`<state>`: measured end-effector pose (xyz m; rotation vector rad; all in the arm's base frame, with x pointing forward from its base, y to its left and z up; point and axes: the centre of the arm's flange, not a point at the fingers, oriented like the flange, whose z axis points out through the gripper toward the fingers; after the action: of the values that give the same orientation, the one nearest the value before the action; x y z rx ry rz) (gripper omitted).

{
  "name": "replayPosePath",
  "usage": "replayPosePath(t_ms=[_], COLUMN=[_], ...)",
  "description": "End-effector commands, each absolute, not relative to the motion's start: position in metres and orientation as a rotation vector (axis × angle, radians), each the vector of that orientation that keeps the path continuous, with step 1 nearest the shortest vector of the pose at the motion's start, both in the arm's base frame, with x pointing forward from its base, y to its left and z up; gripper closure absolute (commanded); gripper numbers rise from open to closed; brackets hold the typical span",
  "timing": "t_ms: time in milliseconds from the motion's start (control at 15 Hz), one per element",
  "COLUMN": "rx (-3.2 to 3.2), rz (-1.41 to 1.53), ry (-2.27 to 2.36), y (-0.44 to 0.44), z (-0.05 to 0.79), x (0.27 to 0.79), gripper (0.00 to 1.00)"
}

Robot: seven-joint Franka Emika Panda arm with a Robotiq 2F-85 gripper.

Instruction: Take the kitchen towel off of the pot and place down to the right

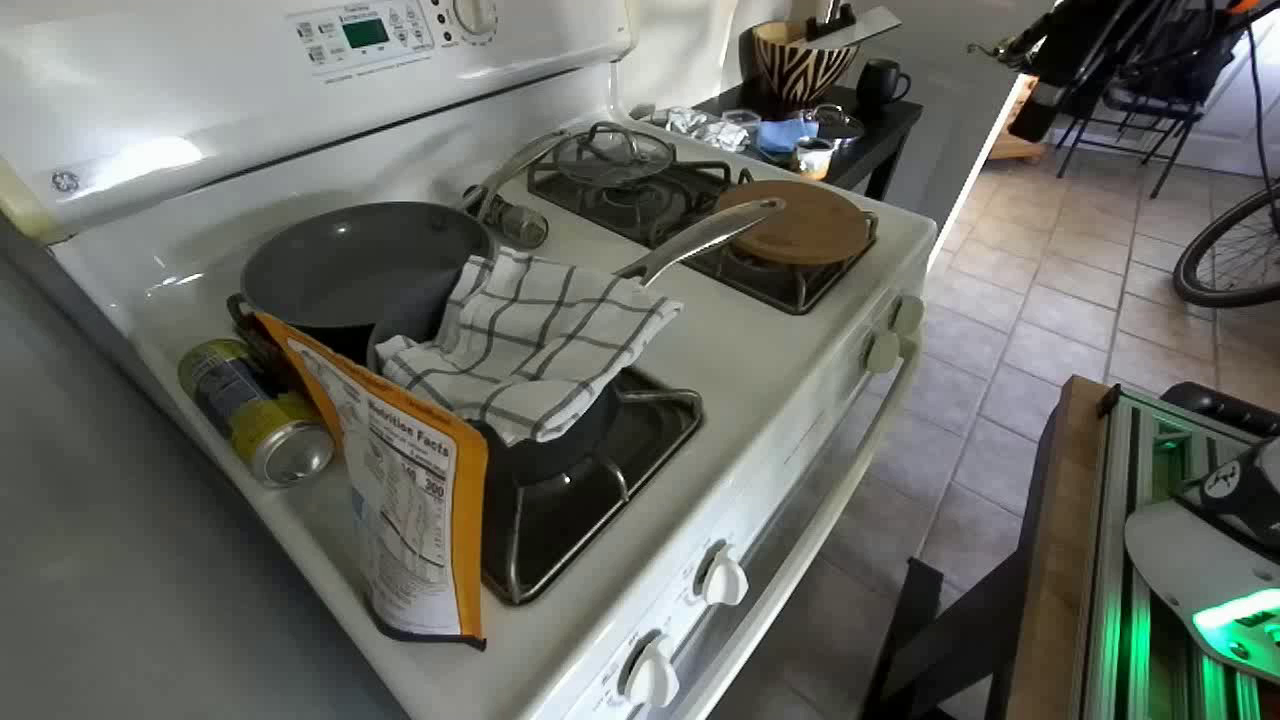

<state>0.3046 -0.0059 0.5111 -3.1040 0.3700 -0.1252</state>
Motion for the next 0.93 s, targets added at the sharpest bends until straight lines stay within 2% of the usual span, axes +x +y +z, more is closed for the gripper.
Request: replayPosePath(t_ms=[0,600,867], rx=[-3.104,-3.104,-2.993], rz=[-0.125,-0.125,-0.327], ry=[0.37,0.37,0.341], y=[-0.006,-0.006,0.014], z=[0.511,0.511,0.531], x=[0.305,0.305,0.339], gripper=[0.0,0.0,0.0])
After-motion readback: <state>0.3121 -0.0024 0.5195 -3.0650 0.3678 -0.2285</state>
